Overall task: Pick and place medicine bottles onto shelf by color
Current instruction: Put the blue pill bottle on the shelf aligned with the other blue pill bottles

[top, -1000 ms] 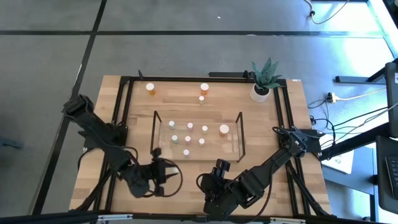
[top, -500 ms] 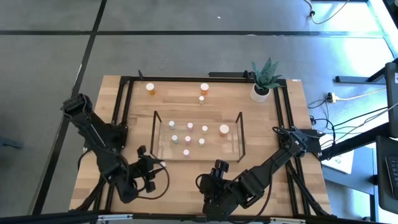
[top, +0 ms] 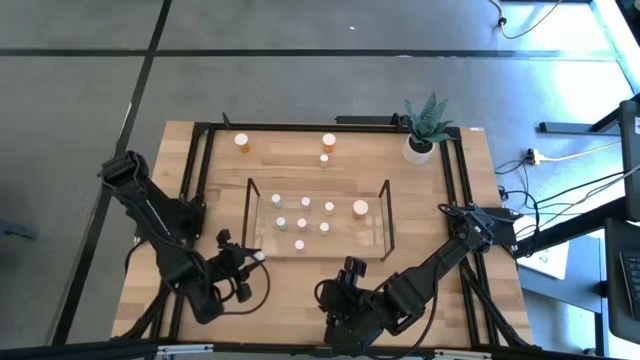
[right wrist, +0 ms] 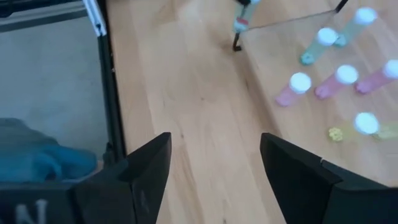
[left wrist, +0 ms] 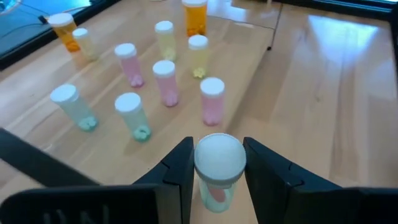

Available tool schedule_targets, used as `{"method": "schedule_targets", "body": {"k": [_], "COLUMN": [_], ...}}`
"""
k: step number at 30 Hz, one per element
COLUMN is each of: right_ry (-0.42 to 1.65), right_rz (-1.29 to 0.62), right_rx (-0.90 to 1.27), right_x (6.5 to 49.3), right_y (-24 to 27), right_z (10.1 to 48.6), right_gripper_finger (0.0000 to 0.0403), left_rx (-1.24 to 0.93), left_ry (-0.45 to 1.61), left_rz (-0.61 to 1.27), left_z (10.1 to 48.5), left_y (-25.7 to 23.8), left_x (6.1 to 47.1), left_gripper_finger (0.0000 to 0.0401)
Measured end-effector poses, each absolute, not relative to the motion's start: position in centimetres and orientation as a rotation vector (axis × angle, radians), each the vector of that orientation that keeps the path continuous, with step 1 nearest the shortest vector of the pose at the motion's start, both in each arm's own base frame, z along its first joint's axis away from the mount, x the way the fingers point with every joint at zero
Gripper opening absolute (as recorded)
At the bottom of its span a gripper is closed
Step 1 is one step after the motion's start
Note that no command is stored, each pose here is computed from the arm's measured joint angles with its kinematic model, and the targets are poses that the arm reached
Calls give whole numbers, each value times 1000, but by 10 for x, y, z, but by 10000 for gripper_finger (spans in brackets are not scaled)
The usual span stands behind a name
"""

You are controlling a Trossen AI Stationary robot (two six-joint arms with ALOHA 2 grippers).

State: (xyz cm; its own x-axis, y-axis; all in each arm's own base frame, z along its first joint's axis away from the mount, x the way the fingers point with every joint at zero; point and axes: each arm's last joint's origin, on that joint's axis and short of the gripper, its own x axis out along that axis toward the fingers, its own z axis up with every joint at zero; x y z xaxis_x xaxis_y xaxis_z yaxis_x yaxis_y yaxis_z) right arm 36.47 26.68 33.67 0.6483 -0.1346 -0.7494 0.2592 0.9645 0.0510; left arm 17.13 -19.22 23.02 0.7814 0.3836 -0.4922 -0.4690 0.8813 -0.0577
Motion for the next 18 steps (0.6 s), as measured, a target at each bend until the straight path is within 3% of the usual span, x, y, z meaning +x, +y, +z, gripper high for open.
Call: {"method": "schedule_targets", "body": {"k": [18], "right_ry": [809], "right_rz": [-251], "right_rx": [152], "right_x": [365], "right_y": [266], "right_z": [338], "right_gripper_finger": [249], "left_rx": [-69], "left_ry": [445], "left_rz": [536], "left_z": [195], "left_y": [-191], "left_x": [222], "left_gripper_finger": [106]}}
